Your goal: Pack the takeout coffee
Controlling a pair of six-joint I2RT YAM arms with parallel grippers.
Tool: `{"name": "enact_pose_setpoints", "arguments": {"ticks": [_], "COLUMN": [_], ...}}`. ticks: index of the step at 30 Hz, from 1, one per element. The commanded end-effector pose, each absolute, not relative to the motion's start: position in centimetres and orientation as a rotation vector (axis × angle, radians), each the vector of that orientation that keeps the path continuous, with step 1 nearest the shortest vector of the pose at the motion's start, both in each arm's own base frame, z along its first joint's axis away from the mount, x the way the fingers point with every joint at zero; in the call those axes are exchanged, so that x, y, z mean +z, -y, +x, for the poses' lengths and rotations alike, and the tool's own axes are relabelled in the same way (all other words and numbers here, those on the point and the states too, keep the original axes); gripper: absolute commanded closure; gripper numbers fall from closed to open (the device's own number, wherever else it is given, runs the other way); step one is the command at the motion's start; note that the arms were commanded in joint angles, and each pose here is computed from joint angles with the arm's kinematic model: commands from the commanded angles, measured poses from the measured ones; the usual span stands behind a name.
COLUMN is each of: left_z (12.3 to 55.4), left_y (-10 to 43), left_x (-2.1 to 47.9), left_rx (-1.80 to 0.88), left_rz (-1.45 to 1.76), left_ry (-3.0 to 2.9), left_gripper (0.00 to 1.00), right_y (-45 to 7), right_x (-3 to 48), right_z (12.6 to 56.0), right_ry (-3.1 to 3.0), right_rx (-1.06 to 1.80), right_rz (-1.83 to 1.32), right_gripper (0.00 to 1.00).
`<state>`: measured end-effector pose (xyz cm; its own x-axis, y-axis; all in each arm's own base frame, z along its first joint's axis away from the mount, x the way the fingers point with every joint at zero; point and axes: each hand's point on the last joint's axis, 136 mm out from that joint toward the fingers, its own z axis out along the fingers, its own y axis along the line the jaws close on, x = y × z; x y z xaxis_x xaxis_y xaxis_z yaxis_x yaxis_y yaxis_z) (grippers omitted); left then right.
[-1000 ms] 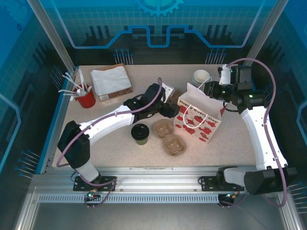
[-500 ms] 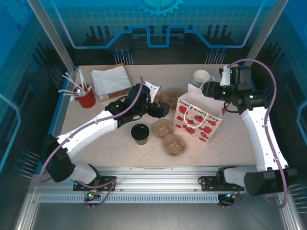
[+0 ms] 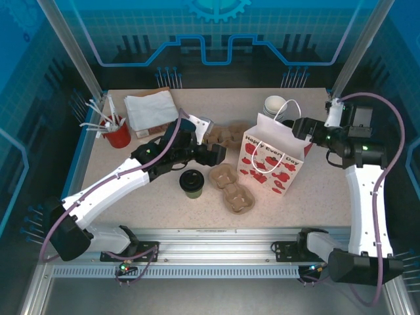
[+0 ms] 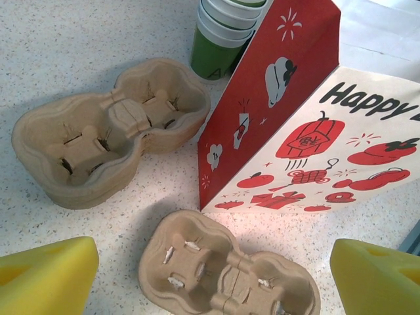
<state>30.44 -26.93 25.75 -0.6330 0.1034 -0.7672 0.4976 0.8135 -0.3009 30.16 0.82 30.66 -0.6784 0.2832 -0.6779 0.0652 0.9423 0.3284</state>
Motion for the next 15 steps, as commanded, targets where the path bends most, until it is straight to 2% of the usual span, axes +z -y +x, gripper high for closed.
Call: {"name": "enact_pose_setpoints", "arguments": {"ticks": [1,15], "left_z": [29.8,29.7], "left_y": [26.7,26.8], "left_x": [25.6,25.5], "left_rx": [-0.660,-0.663], "left_rz": [0.434,0.445], "left_ry": [-2.222,-2.228], "left_gripper": [0.07,0.07], "right_y": [-2.0,-6.0], "right_x": [28.4,26.8], "right_z": [29.8,27.9], "right_ry": [-2.361,-2.377], "right_rx": [0.462,0.670], "right_rz": [0.231,0.190], "right_gripper": [0.02,0.02]}}
